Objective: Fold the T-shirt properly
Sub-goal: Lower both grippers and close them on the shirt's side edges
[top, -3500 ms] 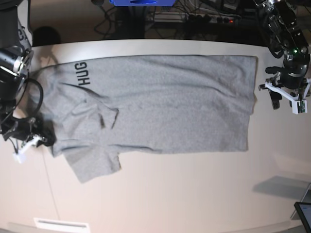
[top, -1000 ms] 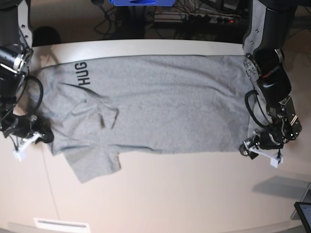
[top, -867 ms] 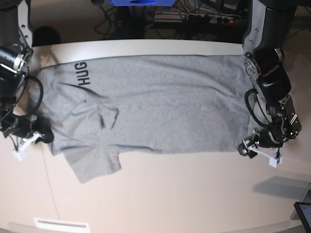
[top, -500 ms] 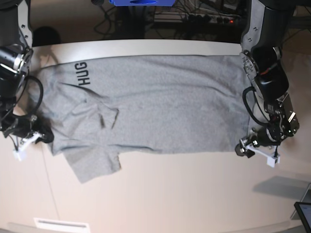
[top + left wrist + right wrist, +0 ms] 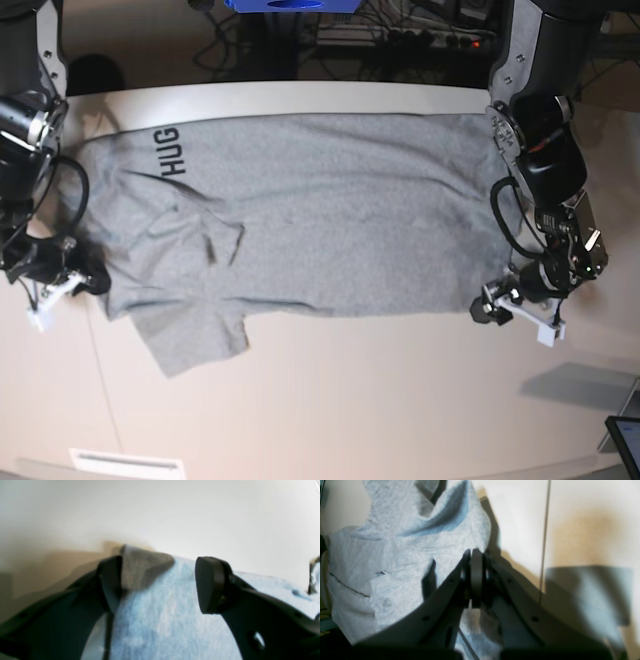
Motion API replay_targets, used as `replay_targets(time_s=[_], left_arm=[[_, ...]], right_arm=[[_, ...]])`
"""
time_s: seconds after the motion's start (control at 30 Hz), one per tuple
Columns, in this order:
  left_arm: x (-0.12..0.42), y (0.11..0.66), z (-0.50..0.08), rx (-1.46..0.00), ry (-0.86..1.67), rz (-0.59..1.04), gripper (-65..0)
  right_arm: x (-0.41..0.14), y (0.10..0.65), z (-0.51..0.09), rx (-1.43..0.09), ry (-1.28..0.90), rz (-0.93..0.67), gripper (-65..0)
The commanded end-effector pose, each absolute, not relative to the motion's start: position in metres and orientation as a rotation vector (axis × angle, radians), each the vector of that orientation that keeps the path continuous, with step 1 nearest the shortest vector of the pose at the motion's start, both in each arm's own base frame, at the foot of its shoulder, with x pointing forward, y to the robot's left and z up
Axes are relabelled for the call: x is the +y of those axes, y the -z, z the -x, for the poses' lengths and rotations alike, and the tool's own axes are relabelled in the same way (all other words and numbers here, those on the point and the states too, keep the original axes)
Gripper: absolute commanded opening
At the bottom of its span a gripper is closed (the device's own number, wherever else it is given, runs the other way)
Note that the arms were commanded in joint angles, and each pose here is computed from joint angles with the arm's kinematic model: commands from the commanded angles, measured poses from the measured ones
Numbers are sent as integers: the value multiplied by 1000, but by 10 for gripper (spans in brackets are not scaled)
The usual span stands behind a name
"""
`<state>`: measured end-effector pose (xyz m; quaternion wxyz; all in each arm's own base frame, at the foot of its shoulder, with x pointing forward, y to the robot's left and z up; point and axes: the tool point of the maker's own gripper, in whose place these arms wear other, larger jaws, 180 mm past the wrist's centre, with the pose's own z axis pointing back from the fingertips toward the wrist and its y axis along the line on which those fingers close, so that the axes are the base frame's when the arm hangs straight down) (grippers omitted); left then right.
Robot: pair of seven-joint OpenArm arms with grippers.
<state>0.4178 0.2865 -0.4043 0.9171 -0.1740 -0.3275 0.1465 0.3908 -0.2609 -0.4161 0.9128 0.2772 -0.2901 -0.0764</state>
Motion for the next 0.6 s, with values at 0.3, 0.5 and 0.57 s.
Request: replay_targets(time_s=[0.3,0.5,0.57], left_arm=[[270,444,-377,-468,-267,345,-215],[267,444,-378,-469,-265,350,-215],[267,444,-378,-469,-263,350,-215]], right_arm=[[-273,400,-402,-645,146,-551,-650],[-273,400,-402,-645,146,-551,-650],[-273,401,-400,-641,147,-551,-650]])
